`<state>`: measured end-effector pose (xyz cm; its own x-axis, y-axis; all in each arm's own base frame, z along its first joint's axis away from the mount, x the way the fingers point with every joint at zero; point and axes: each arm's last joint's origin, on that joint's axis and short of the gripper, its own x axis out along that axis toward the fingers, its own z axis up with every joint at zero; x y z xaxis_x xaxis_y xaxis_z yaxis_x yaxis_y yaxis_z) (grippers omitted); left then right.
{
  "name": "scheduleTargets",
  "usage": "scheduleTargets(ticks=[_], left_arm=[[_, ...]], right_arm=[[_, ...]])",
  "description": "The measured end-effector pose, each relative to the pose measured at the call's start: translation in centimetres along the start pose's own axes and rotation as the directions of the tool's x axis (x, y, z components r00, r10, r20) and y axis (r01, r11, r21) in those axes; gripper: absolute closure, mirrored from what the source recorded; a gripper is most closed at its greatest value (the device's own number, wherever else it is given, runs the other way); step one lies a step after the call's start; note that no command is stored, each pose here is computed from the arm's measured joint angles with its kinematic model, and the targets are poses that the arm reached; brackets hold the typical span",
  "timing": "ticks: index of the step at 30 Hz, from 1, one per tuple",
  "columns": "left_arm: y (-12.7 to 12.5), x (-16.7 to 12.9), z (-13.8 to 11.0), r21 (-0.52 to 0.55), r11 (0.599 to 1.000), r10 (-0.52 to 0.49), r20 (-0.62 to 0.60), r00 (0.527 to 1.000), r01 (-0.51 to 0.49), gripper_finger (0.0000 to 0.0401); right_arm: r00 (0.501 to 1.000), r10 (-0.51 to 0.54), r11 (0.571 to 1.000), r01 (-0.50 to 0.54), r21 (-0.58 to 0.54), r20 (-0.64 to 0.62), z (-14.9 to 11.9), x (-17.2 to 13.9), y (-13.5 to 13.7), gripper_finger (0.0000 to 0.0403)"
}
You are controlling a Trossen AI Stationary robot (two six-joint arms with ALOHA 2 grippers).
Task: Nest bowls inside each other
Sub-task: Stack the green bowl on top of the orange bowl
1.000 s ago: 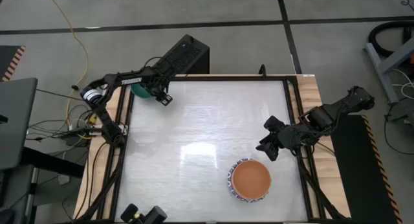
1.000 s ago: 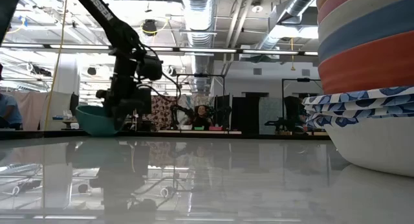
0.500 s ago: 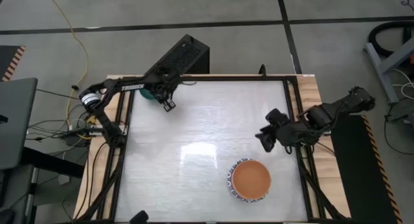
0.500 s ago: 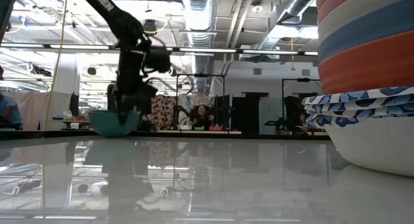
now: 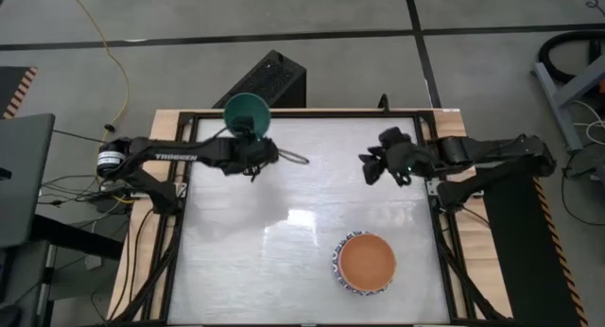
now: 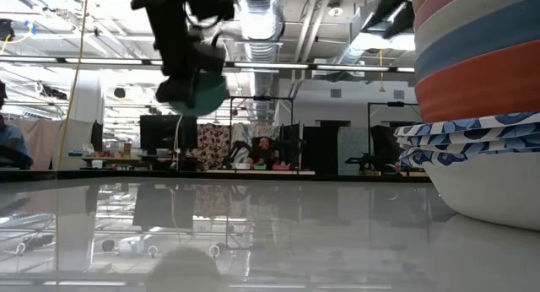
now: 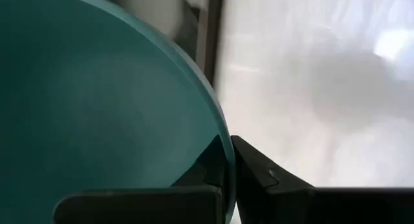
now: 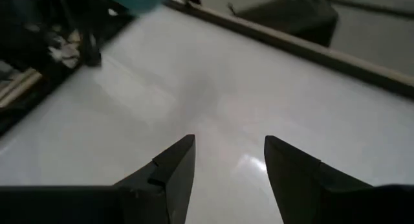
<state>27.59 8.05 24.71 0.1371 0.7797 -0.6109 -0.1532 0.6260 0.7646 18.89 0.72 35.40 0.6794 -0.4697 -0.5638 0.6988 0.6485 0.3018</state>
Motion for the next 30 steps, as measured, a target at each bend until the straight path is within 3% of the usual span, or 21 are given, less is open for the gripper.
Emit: scheduleTargets(ticks=[8,14,19,23,30], left_arm=[[-1.6,-4.0,2.8,0.218,0.944,0.206,0.203,0.957,-0.249,0.0401],[-1.2,-4.5,3.7,0.338,0.872,0.288,0.23,0.93,-0.354,0.0401],[-0.9,-4.7,4.1,0.434,0.813,0.305,0.252,0.918,-0.389,0.0401],[-0.9,-4.8,4.2,0.517,0.759,0.294,0.269,0.917,-0.396,0.0401],[-0.1,-5.1,5.2,0.571,0.682,0.299,0.351,0.887,-0.457,0.0401]], right_arm=[[0.984,0.128,0.985,-0.111,-0.133,0.127,2.2,3.8,2.7,0.0198],[0.972,0.165,0.972,-0.131,-0.196,0.166,2.1,6.2,4.6,0.0198],[0.945,0.2,0.963,-0.141,-0.228,0.259,3.3,7.0,5.4,0.0198],[0.926,0.134,0.975,-0.061,-0.211,0.352,5.4,6.1,5.4,0.0198],[0.877,0.123,0.965,0.004,-0.263,0.464,9.8,4.2,6.1,0.0198]])
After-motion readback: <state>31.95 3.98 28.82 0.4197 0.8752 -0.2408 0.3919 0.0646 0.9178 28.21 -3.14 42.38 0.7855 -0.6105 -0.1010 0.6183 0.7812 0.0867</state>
